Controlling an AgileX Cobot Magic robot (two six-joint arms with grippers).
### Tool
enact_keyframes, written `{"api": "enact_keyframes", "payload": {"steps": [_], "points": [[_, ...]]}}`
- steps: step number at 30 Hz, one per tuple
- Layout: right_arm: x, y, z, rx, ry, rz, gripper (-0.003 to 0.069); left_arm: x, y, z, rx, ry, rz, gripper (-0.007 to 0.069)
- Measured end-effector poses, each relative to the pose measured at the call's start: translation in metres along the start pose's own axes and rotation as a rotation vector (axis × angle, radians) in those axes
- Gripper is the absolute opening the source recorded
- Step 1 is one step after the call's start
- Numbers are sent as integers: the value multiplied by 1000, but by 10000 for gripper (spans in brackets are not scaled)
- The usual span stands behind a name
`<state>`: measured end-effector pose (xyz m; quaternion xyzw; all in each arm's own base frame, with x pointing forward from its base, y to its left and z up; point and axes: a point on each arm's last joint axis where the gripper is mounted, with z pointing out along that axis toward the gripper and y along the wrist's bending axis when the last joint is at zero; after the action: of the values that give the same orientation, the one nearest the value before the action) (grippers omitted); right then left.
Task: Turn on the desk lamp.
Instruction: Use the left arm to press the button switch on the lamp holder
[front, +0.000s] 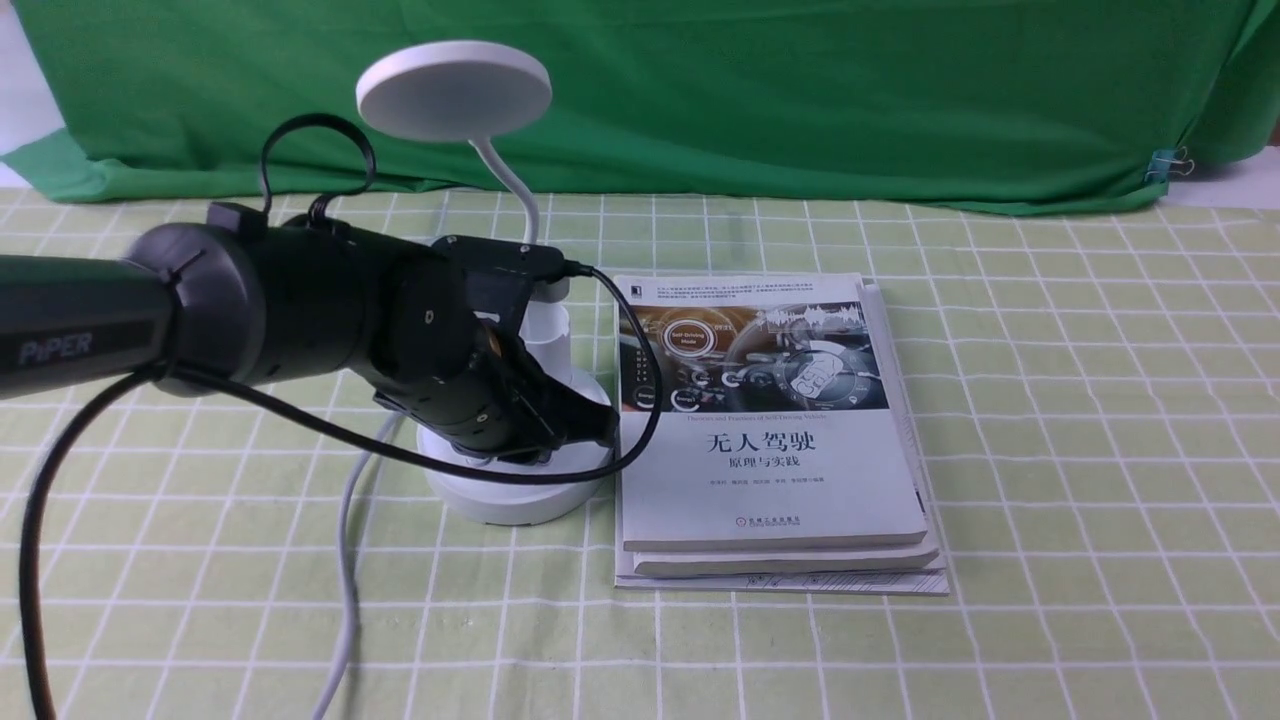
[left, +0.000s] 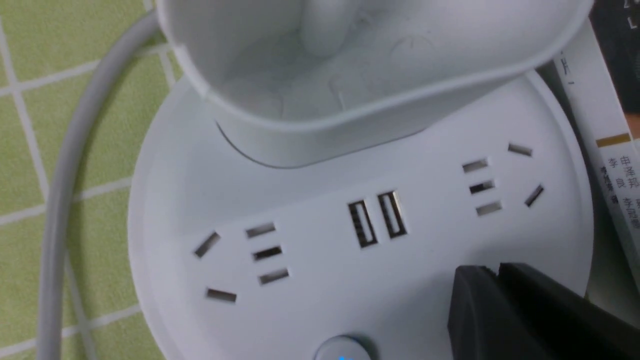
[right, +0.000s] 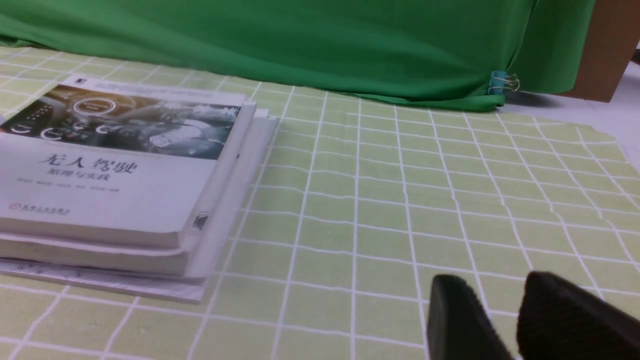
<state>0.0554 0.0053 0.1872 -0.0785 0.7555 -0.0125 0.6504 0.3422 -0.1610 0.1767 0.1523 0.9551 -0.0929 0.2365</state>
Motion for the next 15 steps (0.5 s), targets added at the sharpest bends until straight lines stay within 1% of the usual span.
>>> {"api": "enact_keyframes", "payload": {"steps": [15], "points": [[0,0,0,0,0,0,245,0,0,5,-2,26,2,19]]}}
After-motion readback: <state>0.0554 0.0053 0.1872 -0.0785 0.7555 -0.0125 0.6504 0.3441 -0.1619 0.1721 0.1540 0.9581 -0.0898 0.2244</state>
